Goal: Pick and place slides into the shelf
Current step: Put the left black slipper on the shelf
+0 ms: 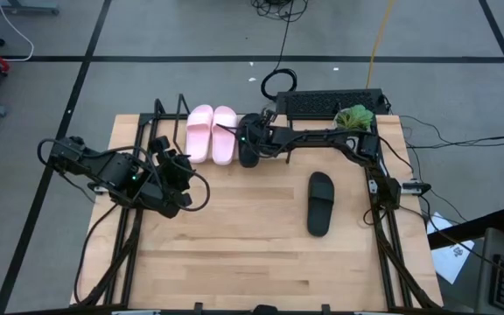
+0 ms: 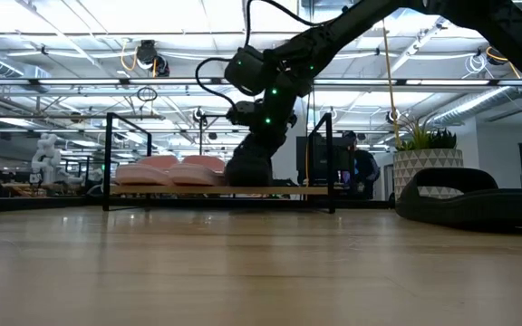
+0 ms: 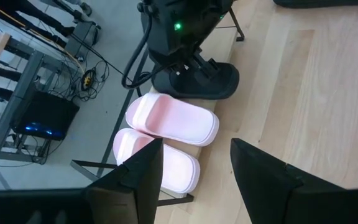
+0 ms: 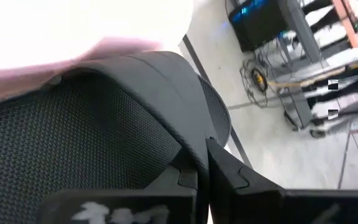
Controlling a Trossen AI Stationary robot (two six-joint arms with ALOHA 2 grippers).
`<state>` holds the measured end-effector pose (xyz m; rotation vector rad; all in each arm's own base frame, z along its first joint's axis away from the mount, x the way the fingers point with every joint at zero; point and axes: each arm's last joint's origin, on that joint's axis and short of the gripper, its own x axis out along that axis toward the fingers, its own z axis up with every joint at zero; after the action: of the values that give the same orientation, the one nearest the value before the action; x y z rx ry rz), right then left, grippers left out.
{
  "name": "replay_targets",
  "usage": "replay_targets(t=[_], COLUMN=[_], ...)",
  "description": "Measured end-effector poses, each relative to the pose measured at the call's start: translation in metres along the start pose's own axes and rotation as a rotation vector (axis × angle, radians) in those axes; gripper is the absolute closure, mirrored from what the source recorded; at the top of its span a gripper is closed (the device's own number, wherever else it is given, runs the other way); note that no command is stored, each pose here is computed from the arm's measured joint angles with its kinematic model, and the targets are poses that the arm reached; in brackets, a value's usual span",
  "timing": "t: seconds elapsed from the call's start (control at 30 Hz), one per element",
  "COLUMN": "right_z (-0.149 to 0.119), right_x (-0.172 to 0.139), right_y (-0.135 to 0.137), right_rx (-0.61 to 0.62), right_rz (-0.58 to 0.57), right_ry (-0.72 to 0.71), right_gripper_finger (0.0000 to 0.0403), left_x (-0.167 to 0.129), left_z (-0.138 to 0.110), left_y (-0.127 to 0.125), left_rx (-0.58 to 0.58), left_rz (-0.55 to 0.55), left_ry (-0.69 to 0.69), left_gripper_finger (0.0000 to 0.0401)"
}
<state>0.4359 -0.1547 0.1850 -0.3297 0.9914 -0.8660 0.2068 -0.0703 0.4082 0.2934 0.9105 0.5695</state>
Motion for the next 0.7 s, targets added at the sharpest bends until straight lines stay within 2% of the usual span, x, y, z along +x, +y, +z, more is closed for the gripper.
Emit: replay_targets(t=[0.57, 0.7], right_z=[0.001, 0.001], right_x=[0.008, 0.008], right_y=[-0.011, -0.01], right_rx=[-0.005, 0.006], right_rz=[-0.035, -0.006], right_ry=[-0.004, -0.015], right_gripper_finger=[0.0403, 0.0403], left_x=[0.0, 0.0], left_z=[0.0, 0.0], left_y=[0.0, 0.0], left_rx=[0.009, 0.009], left_rz=[0.0, 0.0], left_ry=[0.001, 0.001], left_gripper_finger=[0.0213, 0.0213])
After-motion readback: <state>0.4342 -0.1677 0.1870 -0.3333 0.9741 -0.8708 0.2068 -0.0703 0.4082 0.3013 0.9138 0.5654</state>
